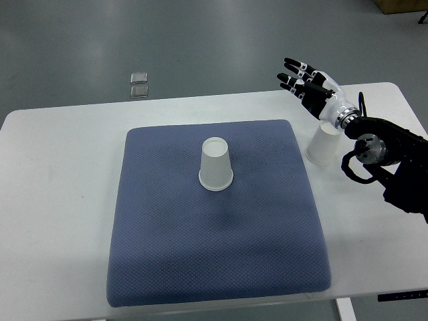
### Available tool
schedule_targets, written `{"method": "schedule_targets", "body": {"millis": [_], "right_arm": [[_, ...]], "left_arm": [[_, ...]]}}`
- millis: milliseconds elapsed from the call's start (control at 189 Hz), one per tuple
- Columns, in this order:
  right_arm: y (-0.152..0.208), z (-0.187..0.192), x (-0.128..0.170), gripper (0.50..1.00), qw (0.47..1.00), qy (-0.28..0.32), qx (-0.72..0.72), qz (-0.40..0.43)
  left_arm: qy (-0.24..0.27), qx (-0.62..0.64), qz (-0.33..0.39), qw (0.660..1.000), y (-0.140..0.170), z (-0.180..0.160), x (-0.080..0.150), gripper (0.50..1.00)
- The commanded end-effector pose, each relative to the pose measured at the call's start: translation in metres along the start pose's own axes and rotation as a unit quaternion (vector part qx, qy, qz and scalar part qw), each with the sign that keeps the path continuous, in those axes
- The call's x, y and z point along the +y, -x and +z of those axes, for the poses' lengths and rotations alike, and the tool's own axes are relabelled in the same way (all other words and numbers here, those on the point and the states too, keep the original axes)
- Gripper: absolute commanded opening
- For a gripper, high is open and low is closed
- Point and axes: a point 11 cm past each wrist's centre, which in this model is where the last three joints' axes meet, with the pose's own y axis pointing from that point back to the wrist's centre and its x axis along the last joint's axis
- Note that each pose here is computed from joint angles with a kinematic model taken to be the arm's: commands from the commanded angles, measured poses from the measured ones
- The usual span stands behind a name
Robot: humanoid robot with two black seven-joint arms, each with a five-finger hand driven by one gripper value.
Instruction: Stack paper cups
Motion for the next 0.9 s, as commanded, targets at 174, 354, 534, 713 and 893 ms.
{"method": "schedule_targets", "body": {"millis": [174,354,534,713,893], "right_arm": [[-0.0021,-0.0008,-0.0004,0.924,1.000,0.000,0.002,0.002],[-0.0035,-0.0022,0.0000,0.924,1.000,-0.002,0.003,0.003],[-0.0043,-0.0017,0.0007,0.924,1.000,-0.004,0.002,0.005],[-0.0054,-0.0047,0.0006,0.924,1.000,-0.006,0.004,0.005],[-0.0043,-0.0104,-0.0011,0.926,1.000,-0.010,0.007,0.003]], "left_arm": [[0.001,0.000,0.000,1.000,0.0000,0.0006,0.0000,1.000],[0.001,0.000,-0.001,1.000,0.0006,0.0006,0.0000,1.000],[0.001,0.000,-0.001,1.000,0.0006,0.0006,0.0000,1.000],[0.001,0.000,-0.001,1.000,0.0006,0.0006,0.0000,1.000],[0.001,0.000,-0.001,1.000,0.0006,0.0006,0.0000,1.000]]}}
